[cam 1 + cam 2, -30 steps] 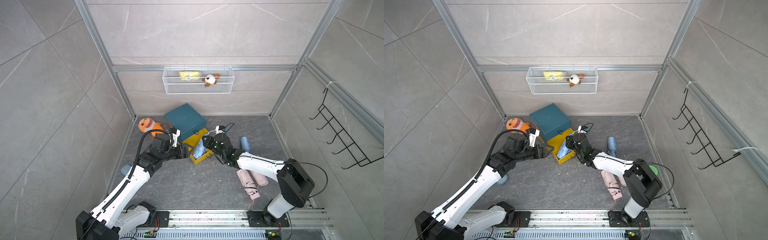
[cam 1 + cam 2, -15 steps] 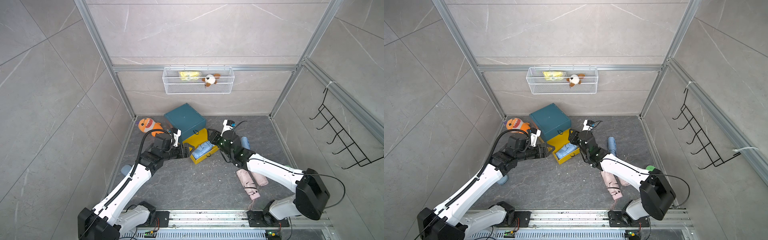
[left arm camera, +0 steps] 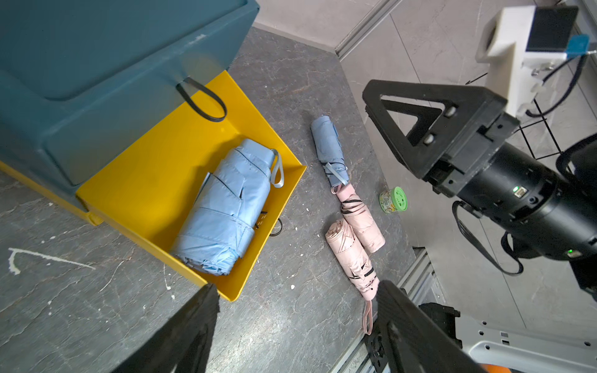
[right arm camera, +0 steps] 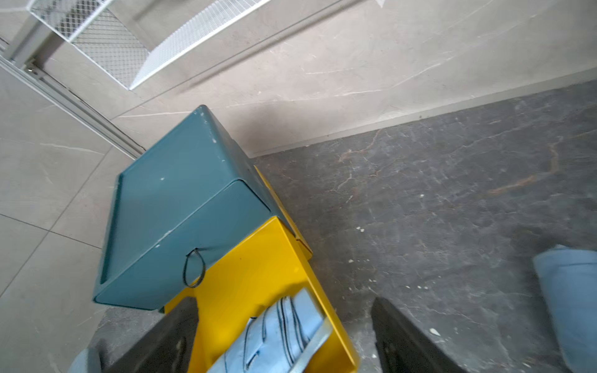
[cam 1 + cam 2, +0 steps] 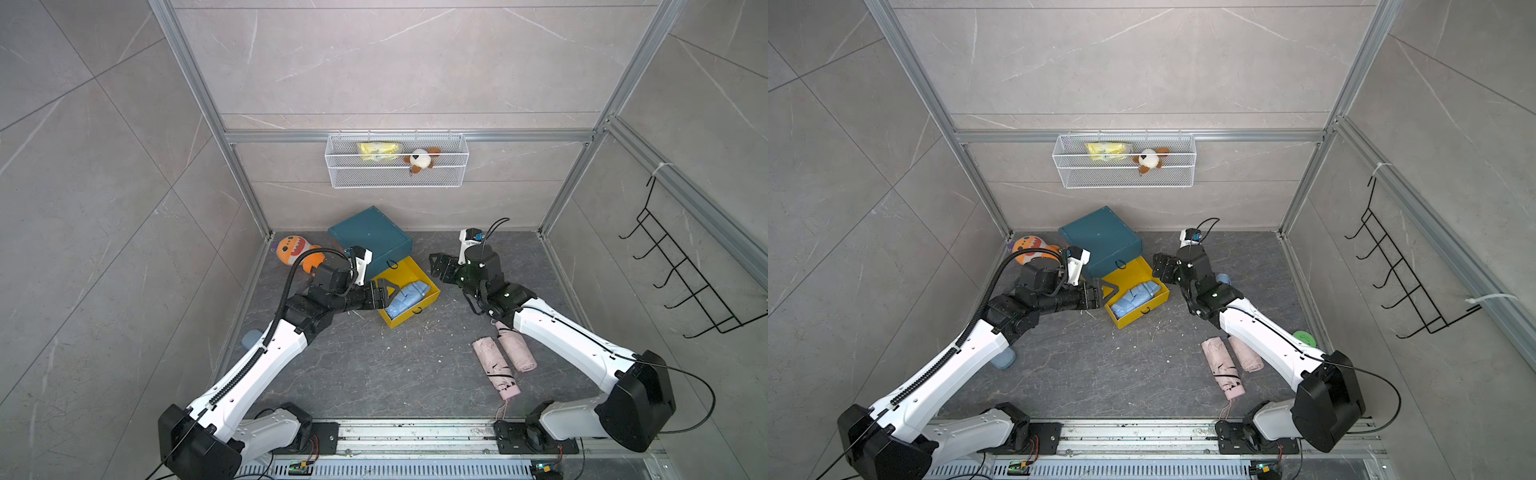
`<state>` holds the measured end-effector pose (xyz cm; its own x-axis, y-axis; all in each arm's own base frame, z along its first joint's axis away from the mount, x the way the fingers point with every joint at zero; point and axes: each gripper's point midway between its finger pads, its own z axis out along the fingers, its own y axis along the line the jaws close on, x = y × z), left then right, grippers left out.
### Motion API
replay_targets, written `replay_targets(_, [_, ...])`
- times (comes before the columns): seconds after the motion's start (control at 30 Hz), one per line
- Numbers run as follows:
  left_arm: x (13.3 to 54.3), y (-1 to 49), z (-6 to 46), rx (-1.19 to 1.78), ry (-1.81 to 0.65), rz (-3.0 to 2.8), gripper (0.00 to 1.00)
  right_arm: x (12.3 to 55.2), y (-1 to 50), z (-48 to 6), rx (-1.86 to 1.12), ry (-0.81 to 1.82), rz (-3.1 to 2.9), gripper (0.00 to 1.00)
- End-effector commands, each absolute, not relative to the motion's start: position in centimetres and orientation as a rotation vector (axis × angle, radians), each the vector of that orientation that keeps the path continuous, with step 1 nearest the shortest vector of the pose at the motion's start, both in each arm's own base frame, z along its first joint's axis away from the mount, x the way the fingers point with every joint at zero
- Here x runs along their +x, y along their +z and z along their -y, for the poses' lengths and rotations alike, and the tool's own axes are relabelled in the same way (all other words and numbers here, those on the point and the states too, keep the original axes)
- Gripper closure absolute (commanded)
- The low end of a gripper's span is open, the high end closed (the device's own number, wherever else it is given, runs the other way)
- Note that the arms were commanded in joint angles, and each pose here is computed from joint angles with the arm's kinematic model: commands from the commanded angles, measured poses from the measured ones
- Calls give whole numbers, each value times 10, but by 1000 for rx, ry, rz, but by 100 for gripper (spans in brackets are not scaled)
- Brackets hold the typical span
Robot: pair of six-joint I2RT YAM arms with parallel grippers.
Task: Place the umbrella in the drawer by color
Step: Place the umbrella in the drawer, then pick up the umbrella from the center of the board.
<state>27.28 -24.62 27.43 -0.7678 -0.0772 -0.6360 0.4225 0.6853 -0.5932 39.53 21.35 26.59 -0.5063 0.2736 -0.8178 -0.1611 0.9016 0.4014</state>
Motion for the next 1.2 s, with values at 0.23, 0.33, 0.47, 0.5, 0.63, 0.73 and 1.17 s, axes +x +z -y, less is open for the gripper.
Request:
replay_targets(0.23, [270, 307, 318, 517, -1109, -2124, 18, 415, 229, -134, 108, 254, -2230, 12])
replay_targets(0.33, [271, 301, 335, 550, -1131, -2132, 17, 423, 213, -114, 152, 225, -2267, 11])
replay_targets(0.47, [271, 289, 352, 574, -1156, -2157, 17, 435, 187, -91, 214, 199, -2338, 11])
replay_targets(0.5, [271, 286, 354, 579, -1157, -2165, 17, 438, 180, -86, 220, 185, -2363, 11])
replay_targets(0.63, [271, 275, 357, 579, -1161, -2189, 17, 446, 151, -60, 270, 102, -2437, 12])
replay_targets(0.73, [271, 271, 357, 577, -1159, -2200, 17, 450, 137, -42, 302, 46, -2463, 12])
replay_targets(1.17, [270, 255, 358, 576, -1161, -2235, 17, 464, 84, -23, 272, -70, -2617, 12])
